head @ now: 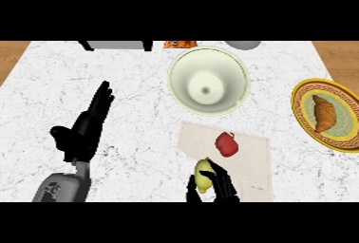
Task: Pick the lemon from the placemat and place it in the bowl
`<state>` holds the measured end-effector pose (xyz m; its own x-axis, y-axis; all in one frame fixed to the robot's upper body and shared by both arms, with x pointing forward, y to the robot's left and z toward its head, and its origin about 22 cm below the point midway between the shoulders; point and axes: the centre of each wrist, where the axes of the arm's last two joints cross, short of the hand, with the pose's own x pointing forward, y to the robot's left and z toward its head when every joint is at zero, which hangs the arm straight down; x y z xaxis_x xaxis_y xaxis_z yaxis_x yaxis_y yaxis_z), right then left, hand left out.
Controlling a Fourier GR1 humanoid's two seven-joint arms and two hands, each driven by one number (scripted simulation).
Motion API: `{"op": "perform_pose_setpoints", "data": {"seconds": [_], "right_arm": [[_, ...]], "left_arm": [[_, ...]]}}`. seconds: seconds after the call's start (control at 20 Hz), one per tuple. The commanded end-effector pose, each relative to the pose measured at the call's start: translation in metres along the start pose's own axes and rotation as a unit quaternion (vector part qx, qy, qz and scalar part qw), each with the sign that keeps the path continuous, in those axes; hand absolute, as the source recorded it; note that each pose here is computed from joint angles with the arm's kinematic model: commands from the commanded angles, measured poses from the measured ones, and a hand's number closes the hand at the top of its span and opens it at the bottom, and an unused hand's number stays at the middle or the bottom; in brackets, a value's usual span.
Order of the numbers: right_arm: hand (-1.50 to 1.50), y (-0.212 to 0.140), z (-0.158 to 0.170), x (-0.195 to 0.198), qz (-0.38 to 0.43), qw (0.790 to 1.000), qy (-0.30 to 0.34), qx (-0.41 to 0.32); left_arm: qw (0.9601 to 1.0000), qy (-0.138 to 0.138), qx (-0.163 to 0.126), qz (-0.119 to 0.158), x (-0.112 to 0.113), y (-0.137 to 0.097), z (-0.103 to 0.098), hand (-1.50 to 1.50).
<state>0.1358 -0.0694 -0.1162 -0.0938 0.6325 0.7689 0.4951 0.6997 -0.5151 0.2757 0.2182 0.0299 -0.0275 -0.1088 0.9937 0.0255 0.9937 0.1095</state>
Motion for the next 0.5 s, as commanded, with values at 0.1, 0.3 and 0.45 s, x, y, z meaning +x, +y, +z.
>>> {"op": "perform_pose_setpoints", "data": {"seconds": [0.1,0.3,0.45], "right_arm": [[1.5,0.023,-0.039,0.031,-0.046,0.988,0.039,0.141],[1.5,0.036,-0.081,0.075,-0.085,0.974,0.036,0.208],[1.5,0.045,-0.124,0.124,-0.111,0.972,0.001,0.207]], "left_arm": [[0.9995,-0.012,-0.03,0.002,0.005,-0.009,-0.002,0.0],[0.9983,-0.008,-0.057,-0.001,0.011,-0.023,-0.012,0.0],[0.9987,-0.007,-0.051,-0.002,0.006,-0.026,-0.008,0.0]]}}
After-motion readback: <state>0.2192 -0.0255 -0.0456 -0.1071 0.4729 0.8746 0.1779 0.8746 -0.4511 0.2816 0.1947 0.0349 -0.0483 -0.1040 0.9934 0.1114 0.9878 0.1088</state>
